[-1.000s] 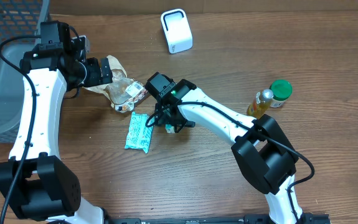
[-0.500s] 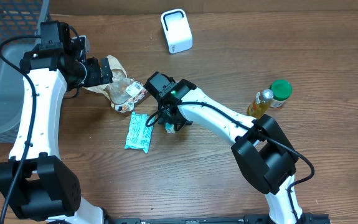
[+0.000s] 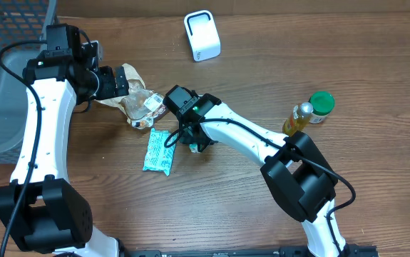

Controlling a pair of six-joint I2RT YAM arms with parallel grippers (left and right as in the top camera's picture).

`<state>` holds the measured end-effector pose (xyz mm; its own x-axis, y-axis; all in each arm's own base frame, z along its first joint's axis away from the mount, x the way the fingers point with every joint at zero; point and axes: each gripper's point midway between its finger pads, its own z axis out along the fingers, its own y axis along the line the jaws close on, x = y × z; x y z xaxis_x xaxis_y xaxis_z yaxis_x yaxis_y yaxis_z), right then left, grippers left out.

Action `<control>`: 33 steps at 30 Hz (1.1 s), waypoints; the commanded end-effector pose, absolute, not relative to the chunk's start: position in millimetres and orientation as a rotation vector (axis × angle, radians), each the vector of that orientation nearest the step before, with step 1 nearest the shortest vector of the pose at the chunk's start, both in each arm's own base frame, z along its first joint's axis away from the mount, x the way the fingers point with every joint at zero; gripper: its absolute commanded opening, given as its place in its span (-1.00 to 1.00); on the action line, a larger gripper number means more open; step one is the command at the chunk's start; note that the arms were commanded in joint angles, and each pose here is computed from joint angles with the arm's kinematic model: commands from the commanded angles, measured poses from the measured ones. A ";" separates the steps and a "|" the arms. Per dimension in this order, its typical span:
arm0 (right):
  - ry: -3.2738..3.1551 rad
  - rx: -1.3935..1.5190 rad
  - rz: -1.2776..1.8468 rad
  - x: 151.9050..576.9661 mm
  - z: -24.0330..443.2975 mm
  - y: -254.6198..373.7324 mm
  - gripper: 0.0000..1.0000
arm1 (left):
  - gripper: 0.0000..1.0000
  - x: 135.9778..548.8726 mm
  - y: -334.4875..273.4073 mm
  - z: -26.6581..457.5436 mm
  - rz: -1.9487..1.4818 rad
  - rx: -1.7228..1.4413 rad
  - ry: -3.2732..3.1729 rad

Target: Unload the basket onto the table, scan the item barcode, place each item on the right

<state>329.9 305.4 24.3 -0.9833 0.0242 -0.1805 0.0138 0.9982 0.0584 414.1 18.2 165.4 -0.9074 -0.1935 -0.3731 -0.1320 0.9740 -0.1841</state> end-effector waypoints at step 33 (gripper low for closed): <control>2.933 0.137 -0.215 350.2 45.7 245.3 -0.09 | 0.99 415.2 12.1 168.1 -0.225 -0.174 2.717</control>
